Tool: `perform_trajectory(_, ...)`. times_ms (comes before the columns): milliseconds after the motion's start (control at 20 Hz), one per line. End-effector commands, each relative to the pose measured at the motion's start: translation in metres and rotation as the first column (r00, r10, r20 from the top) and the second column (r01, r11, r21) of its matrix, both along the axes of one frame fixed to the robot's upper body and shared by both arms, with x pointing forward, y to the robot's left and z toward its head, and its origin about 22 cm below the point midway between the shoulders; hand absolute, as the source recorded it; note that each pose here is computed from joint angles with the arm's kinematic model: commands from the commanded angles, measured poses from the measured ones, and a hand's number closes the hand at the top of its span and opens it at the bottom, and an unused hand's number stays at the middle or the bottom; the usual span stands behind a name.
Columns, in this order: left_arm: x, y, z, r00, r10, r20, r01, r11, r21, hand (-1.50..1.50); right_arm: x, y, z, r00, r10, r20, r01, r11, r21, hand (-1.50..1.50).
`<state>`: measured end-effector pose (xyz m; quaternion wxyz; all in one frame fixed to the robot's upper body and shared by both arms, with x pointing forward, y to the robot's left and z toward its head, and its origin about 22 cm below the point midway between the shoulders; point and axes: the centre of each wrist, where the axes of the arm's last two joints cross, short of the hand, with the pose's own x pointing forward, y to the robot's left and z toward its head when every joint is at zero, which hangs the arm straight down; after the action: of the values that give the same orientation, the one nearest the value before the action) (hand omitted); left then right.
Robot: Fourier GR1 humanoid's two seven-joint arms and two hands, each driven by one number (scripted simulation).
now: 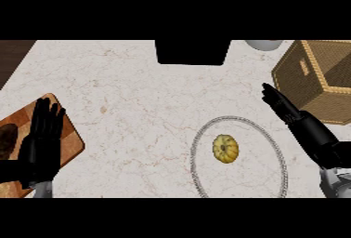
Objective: Pick the squash from the placemat and place it in the basket
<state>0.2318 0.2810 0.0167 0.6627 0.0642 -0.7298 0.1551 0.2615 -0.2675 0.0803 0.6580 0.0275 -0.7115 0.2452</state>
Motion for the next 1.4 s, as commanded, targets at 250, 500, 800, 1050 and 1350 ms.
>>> perform_trajectory(250, 0.026, -0.009, 0.046, 0.910, -0.414, -0.029, 0.384, 0.814, 0.437, 0.00, 0.030, 0.041, 0.050, 0.985, 0.111, 0.129, -0.040, 0.887, -0.461, 1.50)
perform_trajectory(500, 0.038, -0.015, 0.040, 0.881, -0.468, -0.078, 0.458, 0.796, 0.397, 0.00, -0.024, 0.137, -0.039, 0.874, 0.475, 0.107, -0.347, 0.762, -0.546, -1.50)
perform_trajectory(800, 0.038, -0.011, 0.037, 0.887, -0.452, -0.095, 0.451, 0.802, 0.390, 0.00, -0.041, 0.184, -0.061, 0.889, 0.329, 0.319, 0.011, 0.681, -0.733, -1.50)
perform_trajectory(1050, 0.036, -0.013, 0.042, 0.886, -0.452, -0.103, 0.453, 0.796, 0.400, 0.00, -0.027, 0.218, -0.017, 0.830, 0.266, 0.490, 0.319, 0.494, -0.809, -1.50)
perform_trajectory(1350, 0.041, -0.017, 0.046, 0.883, -0.457, -0.103, 0.456, 0.787, 0.416, 0.00, -0.033, 0.254, 0.004, 0.912, 0.289, 0.292, 0.292, 0.045, -0.955, -1.50)
